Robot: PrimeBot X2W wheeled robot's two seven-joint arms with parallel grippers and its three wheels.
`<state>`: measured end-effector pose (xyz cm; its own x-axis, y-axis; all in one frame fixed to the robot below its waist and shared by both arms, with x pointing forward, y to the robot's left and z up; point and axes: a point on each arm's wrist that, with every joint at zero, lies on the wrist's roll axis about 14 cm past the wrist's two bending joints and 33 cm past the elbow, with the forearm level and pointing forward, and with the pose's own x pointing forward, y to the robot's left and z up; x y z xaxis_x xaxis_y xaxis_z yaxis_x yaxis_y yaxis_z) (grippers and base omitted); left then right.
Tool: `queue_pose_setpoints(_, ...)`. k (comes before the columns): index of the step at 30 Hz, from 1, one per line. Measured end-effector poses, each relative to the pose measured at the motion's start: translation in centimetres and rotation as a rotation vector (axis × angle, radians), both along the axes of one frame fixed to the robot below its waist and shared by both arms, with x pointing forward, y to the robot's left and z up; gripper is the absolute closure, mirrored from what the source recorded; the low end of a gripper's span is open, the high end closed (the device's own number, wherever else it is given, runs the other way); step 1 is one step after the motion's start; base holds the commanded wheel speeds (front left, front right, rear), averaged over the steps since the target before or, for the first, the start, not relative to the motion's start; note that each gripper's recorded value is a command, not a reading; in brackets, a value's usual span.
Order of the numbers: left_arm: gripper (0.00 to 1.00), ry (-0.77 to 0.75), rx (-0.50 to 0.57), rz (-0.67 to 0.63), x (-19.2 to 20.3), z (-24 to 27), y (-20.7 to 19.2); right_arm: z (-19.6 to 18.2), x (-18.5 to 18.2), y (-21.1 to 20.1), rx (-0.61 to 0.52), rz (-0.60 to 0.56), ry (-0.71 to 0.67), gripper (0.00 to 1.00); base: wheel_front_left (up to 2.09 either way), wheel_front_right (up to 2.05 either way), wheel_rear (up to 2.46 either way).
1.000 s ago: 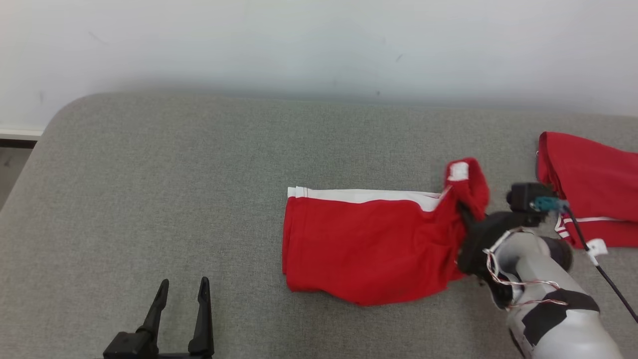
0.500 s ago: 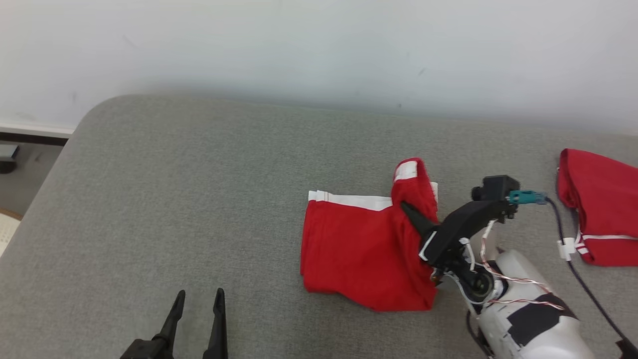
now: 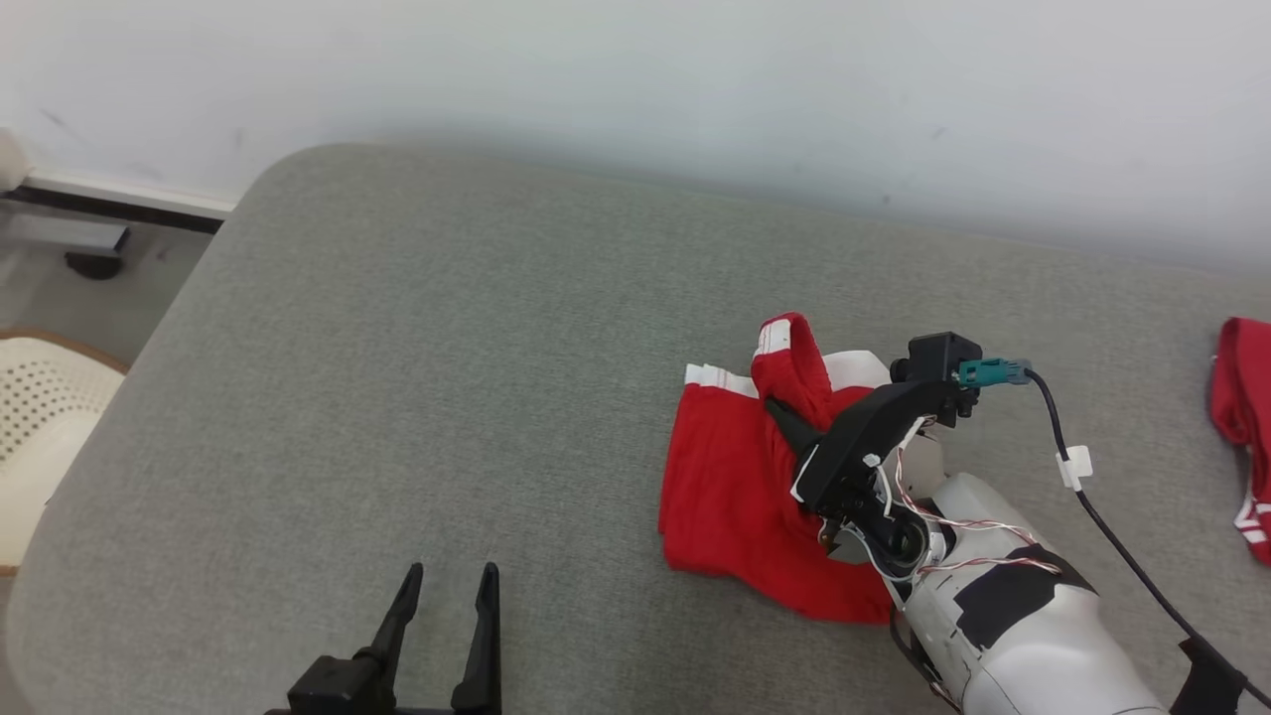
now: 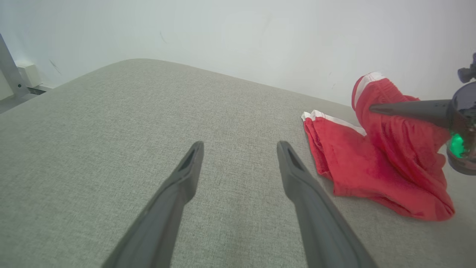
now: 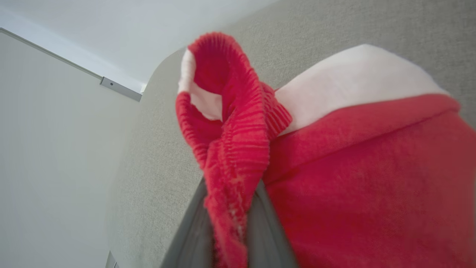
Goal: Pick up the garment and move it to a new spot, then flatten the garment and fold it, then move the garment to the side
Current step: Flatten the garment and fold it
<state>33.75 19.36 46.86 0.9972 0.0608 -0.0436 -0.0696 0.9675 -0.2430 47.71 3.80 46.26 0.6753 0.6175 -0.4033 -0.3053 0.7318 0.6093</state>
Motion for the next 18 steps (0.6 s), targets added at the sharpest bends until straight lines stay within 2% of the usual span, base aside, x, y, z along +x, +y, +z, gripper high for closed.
queue_pose_setpoints(5, 0.0, 0.015, -0.008, 0.013, -0.5, -0.4, 0.1, -0.7, -0.7, 2.1, 0.0, 0.054, 0.015, 1.0, 0.0, 0.0, 0.0)
queue_pose_setpoints(13, 0.0, 0.024, -0.016, 0.029, -0.6, -0.6, 0.3, -1.8, -0.8, 3.3, -0.028, 0.072, 0.007, 1.0, 0.0, 0.0, 0.0)
queue_pose_setpoints(14, 0.0, 0.026, -0.016, 0.029, -0.6, -0.6, 0.3, -1.9, -0.9, 3.4, -0.034, 0.075, 0.002, 0.74, 0.0, 0.0, 0.0)
queue_pose_setpoints(15, 0.0, 0.026, -0.016, 0.03, -0.7, -0.6, 0.3, -2.0, -1.1, 3.4, -0.043, 0.08, -0.003, 0.33, 0.0, 0.0, 0.0)
queue_pose_setpoints(16, 0.0, 0.026, -0.016, 0.031, -0.7, -0.6, 0.4, -1.9, -1.1, 3.4, -0.043, 0.079, -0.009, 0.04, 0.0, 0.0, 0.0)
queue_pose_setpoints(18, 0.0, 0.024, -0.016, 0.036, -0.7, -0.6, 0.5, -1.6, -1.1, 3.3, -0.037, 0.073, -0.026, 0.0, 0.0, 0.0, 0.0)
